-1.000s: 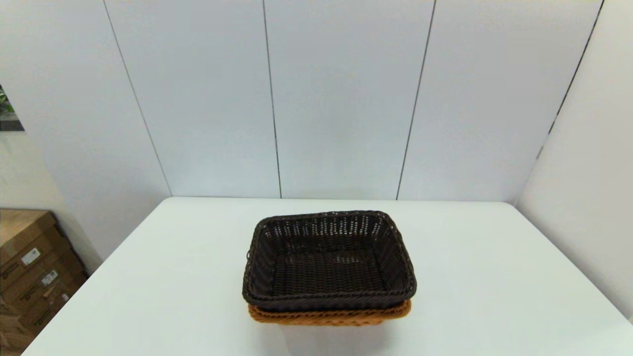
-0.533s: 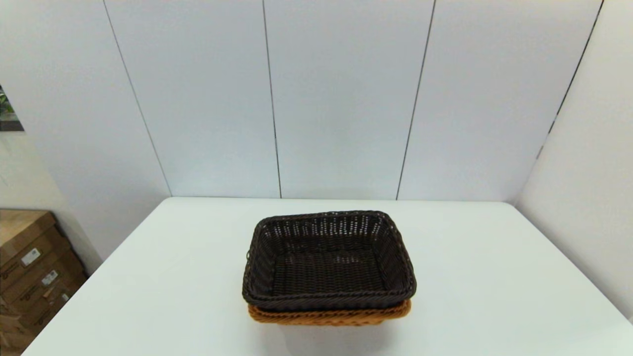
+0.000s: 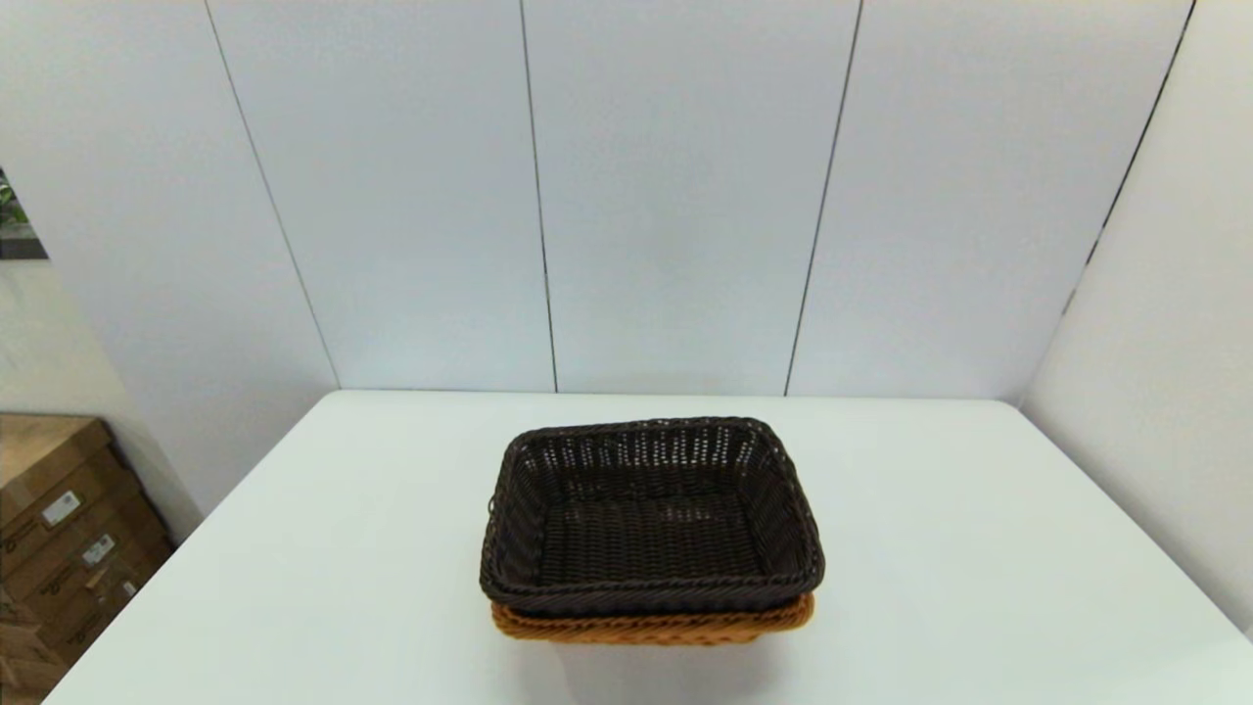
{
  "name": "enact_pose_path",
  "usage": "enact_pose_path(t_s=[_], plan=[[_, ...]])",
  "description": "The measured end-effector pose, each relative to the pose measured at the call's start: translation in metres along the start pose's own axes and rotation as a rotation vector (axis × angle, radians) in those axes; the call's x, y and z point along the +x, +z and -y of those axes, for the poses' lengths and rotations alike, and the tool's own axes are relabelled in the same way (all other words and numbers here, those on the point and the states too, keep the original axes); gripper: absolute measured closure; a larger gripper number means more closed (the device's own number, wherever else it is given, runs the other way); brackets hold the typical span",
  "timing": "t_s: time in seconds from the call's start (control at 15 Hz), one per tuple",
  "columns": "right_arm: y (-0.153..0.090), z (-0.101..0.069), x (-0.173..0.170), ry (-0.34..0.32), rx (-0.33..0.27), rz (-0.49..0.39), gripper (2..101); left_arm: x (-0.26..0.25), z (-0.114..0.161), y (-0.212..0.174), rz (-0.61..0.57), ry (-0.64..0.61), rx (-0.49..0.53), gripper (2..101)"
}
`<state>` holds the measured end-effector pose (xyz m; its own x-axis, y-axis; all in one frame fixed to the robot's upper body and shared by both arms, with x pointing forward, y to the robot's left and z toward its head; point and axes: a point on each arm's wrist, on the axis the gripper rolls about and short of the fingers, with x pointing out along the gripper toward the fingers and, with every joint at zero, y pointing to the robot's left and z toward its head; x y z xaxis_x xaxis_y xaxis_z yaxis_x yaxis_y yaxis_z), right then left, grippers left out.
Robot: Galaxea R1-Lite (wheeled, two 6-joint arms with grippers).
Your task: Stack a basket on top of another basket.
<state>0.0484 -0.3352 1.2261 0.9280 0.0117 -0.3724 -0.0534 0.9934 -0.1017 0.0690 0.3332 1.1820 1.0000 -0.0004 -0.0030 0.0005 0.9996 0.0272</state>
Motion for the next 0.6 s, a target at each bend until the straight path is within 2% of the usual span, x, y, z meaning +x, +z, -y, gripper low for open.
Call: enact_pose_path(t_s=[0.27,0.6], plan=[[-0.023,-0.002,0.008,-0.008,-0.051,0.094,5.2,0.0,0.0,0.0,0.0,0.0,0.0,5.4],[-0.031,-0.003,0.02,-0.024,-0.04,0.209,5.0,0.0,0.0,0.0,0.0,0.0,0.0,5.4]])
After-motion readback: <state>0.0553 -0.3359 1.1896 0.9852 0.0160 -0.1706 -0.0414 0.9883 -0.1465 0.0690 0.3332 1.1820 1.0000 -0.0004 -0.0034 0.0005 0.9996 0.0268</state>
